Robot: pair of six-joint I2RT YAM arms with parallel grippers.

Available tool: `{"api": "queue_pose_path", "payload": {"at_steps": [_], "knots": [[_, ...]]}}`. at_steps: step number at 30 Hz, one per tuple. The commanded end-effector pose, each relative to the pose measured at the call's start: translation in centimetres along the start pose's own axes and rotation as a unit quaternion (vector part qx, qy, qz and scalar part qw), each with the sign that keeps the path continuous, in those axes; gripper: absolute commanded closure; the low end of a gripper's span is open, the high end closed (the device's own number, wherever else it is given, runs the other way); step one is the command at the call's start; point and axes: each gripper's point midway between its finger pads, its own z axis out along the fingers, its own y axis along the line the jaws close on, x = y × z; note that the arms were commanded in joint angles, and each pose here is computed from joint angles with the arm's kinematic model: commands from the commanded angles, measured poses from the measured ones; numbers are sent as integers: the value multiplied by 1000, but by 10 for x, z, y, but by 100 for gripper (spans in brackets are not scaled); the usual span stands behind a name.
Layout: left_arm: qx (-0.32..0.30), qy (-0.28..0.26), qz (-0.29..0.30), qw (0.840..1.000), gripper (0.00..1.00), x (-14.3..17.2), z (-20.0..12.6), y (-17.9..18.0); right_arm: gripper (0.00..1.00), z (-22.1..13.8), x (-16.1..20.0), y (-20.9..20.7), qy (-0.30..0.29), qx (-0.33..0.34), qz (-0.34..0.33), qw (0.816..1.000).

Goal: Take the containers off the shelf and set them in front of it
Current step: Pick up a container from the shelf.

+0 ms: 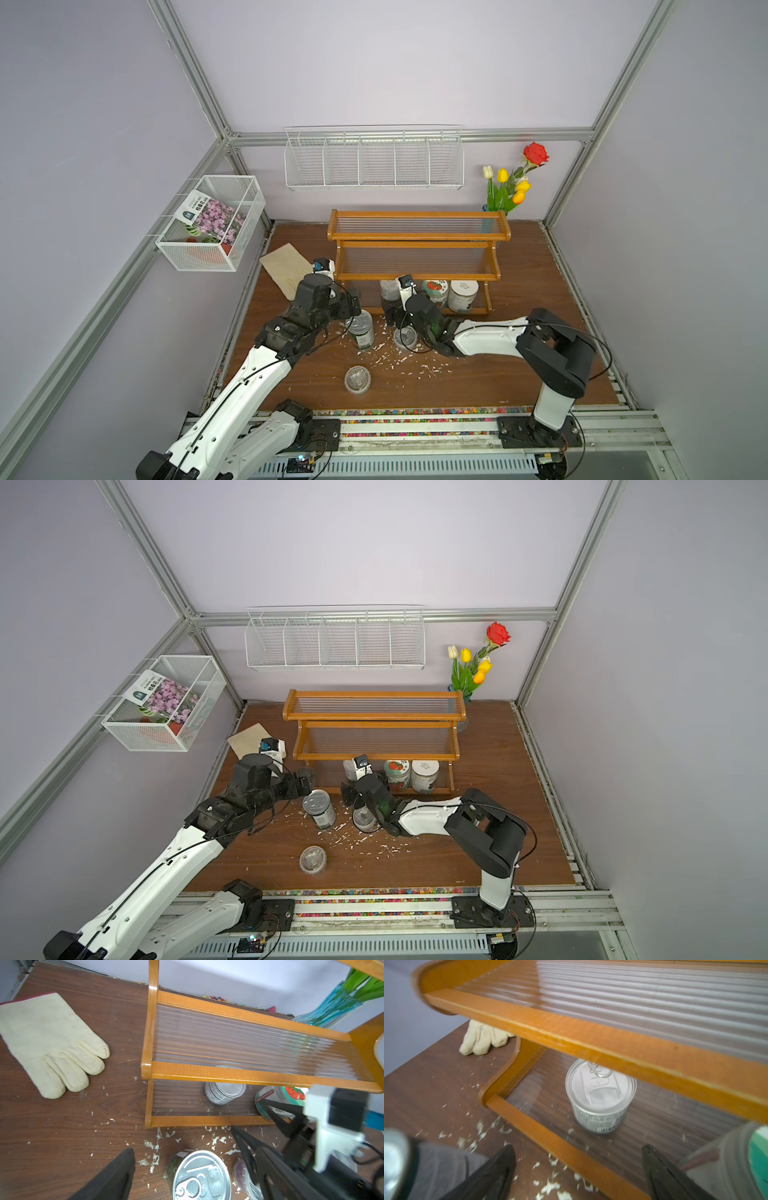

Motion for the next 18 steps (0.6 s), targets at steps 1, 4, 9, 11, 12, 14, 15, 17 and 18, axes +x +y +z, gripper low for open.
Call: {"api": "queue_pose_path", "payload": {"at_steps": [1, 4, 9, 11, 12, 14, 15, 17, 18], "knots": [[21, -2, 6, 1000, 6, 1, 2, -4, 2, 15, -13, -6, -20, 27, 24, 999], [20, 2, 7, 1000, 7, 4, 3, -2, 2, 29, -15, -9, -21, 38, 27, 999], [18, 8, 7, 1000, 6, 13, 5, 2, 2, 46, -16, -20, -27, 57, 38, 997], [18, 7, 6, 1000, 6, 16, 5, 4, 2, 51, -15, -22, -27, 64, 33, 997], [19, 5, 4, 1000, 6, 17, 5, 4, 2, 55, -15, -23, -28, 67, 32, 997], [18, 4, 4, 1000, 6, 19, 4, 5, 2, 60, -16, -25, -29, 74, 31, 996], [17, 3, 3, 1000, 6, 21, 5, 6, 2, 63, -17, -25, -30, 76, 30, 996], [17, 1, 1, 1000, 7, 24, 5, 8, 2, 66, -20, -25, -32, 77, 24, 996], [17, 0, 0, 1000, 7, 25, 4, 9, 2, 68, -20, -24, -31, 78, 19, 996]]}}
